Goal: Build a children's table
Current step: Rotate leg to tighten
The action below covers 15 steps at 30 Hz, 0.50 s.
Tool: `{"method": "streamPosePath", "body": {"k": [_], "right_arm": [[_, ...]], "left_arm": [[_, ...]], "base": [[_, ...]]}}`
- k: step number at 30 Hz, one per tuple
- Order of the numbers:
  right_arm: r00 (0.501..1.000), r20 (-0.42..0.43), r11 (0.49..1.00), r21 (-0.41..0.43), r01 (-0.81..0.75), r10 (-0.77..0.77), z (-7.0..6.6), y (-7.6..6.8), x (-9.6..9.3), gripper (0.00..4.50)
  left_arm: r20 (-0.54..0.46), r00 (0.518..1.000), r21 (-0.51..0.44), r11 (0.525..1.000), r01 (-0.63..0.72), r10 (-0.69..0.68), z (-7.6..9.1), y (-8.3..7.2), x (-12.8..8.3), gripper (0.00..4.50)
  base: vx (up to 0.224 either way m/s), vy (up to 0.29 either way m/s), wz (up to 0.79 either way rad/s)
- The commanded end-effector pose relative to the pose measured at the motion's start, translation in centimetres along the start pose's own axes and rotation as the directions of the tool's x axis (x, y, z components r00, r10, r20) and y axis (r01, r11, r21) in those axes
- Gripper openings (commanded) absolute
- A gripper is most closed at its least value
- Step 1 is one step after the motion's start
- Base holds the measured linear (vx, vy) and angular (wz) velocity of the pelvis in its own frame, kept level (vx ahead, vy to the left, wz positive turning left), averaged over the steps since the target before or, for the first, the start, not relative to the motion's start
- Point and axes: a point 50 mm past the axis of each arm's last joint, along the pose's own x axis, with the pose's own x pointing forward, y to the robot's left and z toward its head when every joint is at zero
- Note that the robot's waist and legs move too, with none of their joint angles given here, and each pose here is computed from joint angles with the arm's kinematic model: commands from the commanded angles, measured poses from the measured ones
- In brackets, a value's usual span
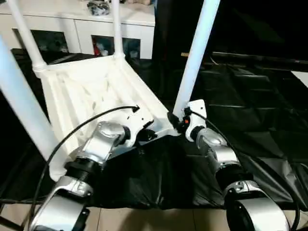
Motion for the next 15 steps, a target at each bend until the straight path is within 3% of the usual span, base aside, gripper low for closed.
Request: {"method": "streamPosePath", "body": {"k": [1,4,5,15], "right_arm": [[0.957,-0.093,0.961,0.046,-0.272,0.275,-2.4,4.7,1.0,3.13],[0.927,-0.103,0.932,0.011,-0.362,0.361,-2.3,3.9,0.0,3.18],[0.903,-0.113,0.909,0.001,-0.416,0.414,-2.1,3.3,-0.7,3.38],[0.826,-0.192,0.831,-0.08,-0.551,0.529,-1.2,0.7,-3.5,4.16]], "left_arm": [[0.019,0.993,0.036,0.992,0.119,-0.119,0.6,-2.1,1.7,0.0],[0.012,0.991,0.038,0.99,0.133,-0.133,0.1,-1.7,0.7,0.0],[0.014,0.989,0.04,0.989,0.145,-0.146,-0.2,-1.4,0.1,0.0],[0.018,0.972,0.066,0.97,0.234,-0.236,-0.6,-0.7,-2.2,0.0]], "base": [[0.0,0.0,0.0],[0.0,0.0,0.0],[0.0,0.0,0.0],[0.0,0.0,0.0]]}}
